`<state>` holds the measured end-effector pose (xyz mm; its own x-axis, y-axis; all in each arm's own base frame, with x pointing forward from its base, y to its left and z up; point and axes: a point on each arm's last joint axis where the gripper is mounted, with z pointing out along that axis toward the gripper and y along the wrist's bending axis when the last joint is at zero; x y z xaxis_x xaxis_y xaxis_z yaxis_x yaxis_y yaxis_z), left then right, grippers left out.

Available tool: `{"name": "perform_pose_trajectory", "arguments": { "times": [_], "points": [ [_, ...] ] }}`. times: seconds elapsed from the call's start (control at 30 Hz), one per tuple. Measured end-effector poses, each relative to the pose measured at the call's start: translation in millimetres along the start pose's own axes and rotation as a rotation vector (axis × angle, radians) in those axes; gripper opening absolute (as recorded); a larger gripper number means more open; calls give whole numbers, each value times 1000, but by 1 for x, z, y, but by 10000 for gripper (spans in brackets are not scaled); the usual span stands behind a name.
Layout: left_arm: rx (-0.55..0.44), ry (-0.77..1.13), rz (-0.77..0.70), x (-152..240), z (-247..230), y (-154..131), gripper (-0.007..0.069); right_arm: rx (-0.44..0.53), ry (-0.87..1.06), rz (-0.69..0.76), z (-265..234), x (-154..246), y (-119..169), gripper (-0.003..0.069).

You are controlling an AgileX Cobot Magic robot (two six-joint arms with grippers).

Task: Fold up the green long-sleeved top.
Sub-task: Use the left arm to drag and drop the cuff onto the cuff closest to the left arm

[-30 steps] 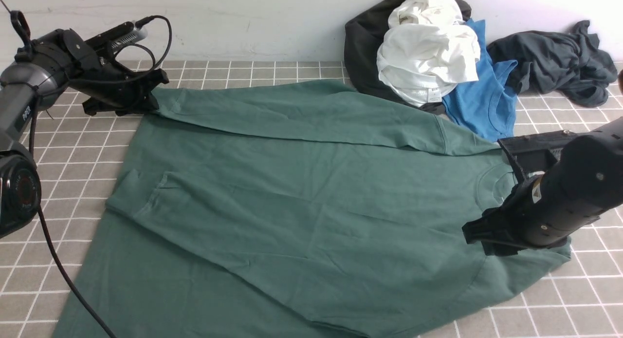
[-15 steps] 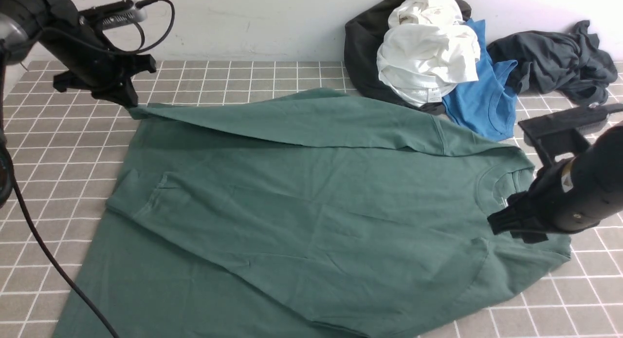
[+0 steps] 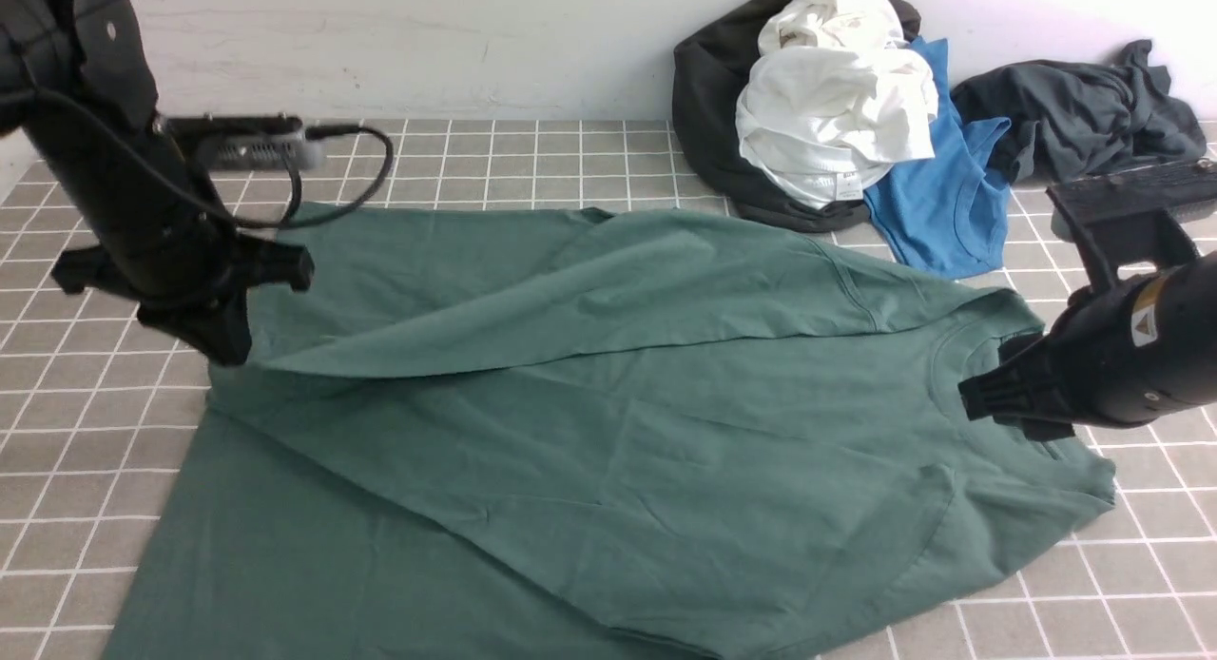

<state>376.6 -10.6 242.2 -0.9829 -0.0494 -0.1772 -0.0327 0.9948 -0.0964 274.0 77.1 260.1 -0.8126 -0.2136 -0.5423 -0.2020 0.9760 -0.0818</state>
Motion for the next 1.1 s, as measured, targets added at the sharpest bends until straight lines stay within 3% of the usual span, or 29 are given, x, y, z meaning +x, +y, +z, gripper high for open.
{"name": "perform_pose_trajectory", "arguments": {
  "times": [0.17, 0.27, 0.47, 0.5, 0.67, 0.77, 0.87, 1.0, 1.1],
  "points": [
    [-9, -53, -26, 20, 19, 4, -3, -30, -42, 7, 10, -16, 5, 315],
    [-9, -100, -28, 19, 23, 5, -3, -43, -7, -17, 36, -45, 11, 315],
    [-7, -206, -31, 9, 21, 5, -3, -27, 31, -53, 120, -107, 17, 325],
    [-7, -206, -30, 9, 21, 5, -3, -26, 22, -52, 118, -111, 17, 325],
    [-7, -215, -31, 9, 21, 5, -3, 26, 192, -28, 198, -125, 0, 326],
    [-7, -211, -32, 9, 21, 5, -3, 28, 237, -28, 214, -129, 1, 320],
    [-7, -209, -33, 9, 21, 5, -3, 8, 237, -42, 217, -133, 3, 273],
    [-8, -205, -28, 10, 21, 5, -3, -28, 242, -96, 218, -134, 5, 50],
    [-9, -215, -14, 10, 17, 4, -3, -9, 243, -125, 214, -135, 3, 3]
  ]
}}
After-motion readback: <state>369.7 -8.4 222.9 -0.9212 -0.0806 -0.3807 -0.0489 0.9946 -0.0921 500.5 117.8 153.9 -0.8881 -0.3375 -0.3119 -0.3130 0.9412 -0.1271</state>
